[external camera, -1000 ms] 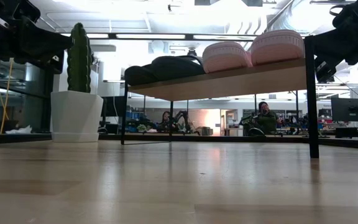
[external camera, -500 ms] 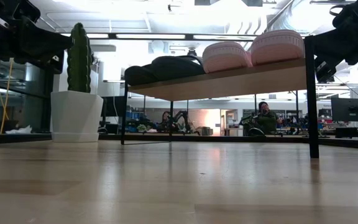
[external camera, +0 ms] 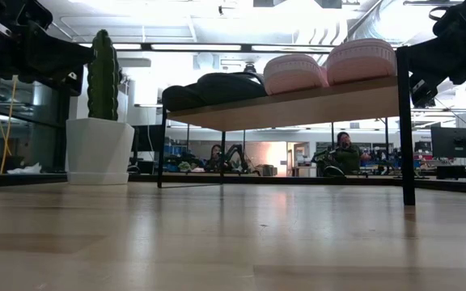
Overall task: Pick and place slides into the shelf
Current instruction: Return to Home Position
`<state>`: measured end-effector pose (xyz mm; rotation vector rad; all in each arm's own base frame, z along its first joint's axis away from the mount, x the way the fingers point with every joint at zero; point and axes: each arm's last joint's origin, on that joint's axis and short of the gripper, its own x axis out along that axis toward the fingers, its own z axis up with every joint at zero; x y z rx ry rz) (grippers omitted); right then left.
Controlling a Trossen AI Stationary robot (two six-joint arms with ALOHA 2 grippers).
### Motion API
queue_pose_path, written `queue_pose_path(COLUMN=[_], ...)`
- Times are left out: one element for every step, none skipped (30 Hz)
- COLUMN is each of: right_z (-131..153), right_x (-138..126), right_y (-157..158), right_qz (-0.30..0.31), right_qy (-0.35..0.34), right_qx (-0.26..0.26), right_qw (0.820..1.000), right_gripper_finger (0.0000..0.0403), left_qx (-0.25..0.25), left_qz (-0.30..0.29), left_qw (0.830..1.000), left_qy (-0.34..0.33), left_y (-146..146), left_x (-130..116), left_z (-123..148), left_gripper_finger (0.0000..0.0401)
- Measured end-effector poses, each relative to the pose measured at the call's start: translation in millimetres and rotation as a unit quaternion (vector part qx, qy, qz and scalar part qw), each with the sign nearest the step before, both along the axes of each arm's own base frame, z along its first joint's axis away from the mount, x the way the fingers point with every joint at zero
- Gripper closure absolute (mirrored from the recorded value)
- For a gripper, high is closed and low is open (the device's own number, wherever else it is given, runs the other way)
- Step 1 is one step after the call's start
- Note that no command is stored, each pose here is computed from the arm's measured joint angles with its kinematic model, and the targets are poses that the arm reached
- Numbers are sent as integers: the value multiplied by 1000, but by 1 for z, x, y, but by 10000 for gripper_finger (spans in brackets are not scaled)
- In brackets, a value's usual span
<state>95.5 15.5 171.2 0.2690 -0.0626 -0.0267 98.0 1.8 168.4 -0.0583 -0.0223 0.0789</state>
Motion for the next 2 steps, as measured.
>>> queue_pose_path(right_z=[0, 0], right_x=[0, 0], right_y=[0, 0], right_qz=[0, 0], right_qy=[0, 0], right_qx=[0, 0], right_qw=[1000, 1000], right_gripper_finger=[402, 402], left_qx=[0, 0], left_qz=[0, 0], left_qw=[1000, 1000], left_qy=[0, 0], left_y=[0, 0], left_x=[0, 0], left_z=[0, 0], left_gripper_finger=[400, 400])
